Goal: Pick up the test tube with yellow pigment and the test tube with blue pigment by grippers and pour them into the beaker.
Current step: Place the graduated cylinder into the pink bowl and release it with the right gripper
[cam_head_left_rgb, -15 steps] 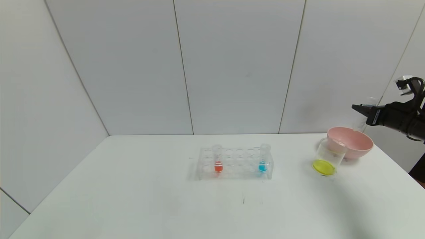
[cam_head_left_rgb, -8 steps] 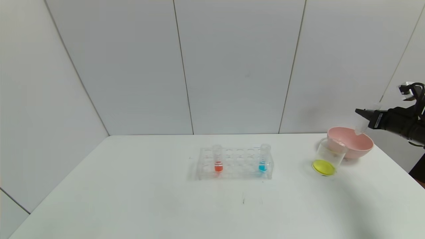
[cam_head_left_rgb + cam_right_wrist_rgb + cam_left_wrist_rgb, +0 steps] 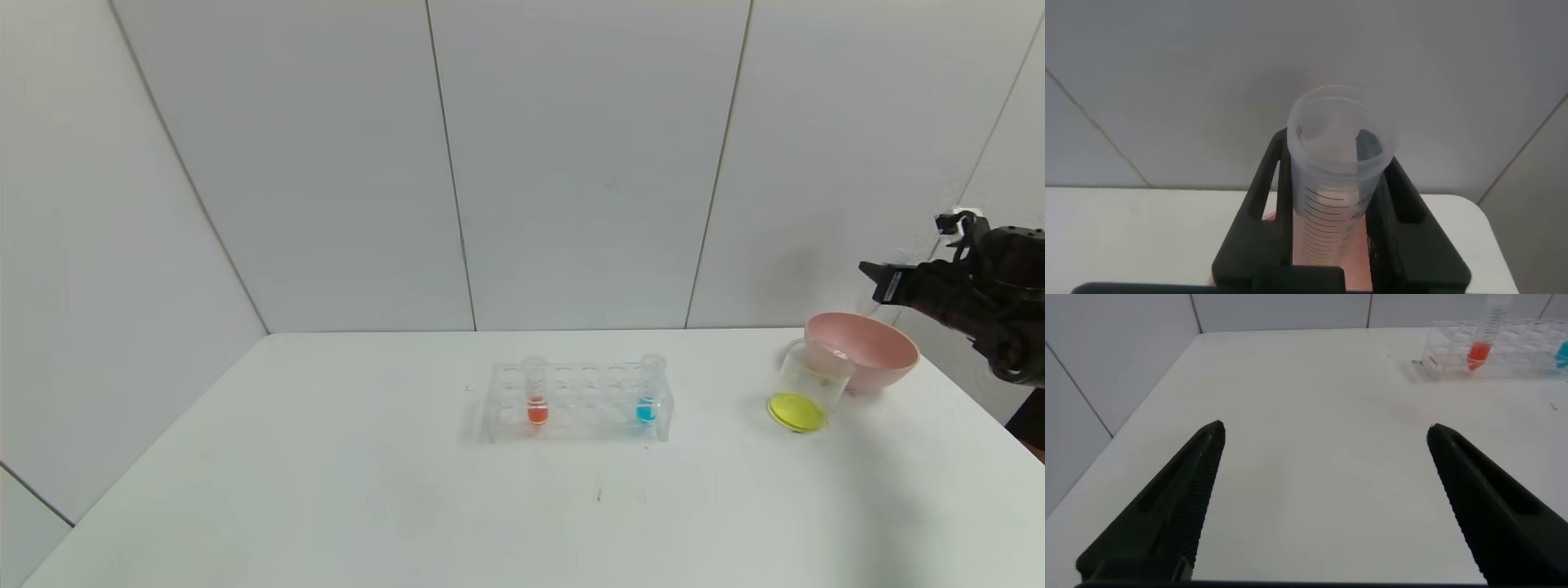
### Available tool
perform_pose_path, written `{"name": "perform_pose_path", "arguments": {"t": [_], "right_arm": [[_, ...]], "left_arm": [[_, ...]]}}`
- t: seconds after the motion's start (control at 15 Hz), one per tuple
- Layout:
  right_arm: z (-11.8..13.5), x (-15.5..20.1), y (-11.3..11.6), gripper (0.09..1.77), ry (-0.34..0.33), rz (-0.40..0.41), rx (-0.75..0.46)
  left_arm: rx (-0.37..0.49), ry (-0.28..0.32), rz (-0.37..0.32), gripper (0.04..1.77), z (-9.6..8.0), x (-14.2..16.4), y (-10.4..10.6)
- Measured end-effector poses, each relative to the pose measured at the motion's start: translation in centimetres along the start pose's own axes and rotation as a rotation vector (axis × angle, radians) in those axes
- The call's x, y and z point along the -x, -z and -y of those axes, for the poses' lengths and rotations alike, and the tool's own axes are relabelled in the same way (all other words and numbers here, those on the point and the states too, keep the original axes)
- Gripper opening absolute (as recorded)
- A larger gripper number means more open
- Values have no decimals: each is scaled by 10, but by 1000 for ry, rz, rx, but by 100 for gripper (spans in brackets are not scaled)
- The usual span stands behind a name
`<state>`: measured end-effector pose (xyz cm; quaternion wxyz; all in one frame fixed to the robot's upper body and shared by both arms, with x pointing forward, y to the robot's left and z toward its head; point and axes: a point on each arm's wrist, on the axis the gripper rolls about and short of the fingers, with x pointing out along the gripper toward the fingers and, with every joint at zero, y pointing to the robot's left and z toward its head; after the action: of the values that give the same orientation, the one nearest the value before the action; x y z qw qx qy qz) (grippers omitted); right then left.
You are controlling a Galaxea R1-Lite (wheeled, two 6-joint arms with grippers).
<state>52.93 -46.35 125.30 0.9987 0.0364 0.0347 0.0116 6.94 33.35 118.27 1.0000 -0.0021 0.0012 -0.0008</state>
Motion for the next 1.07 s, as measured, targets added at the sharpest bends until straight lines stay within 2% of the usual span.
{"name": "perform_pose_path", "arguments": {"t": [0.47,0.67,0.87,0.93,1.07], "right_arm": [[11,-27,30,57,19,-17,-6],[11,-28,32,94,20,-7,-1],[9,-30,28,118,47,61,26],[5,-32,30,125,63,58,28],[-6,-35,30,135,53,54,29]], "left_arm": [[0,0,0,176,0,0,0],[0,0,0,176,0,0,0],[0,0,0,176,0,0,0],[0,0,0,176,0,0,0],[0,0,0,176,0,0,0]]}}
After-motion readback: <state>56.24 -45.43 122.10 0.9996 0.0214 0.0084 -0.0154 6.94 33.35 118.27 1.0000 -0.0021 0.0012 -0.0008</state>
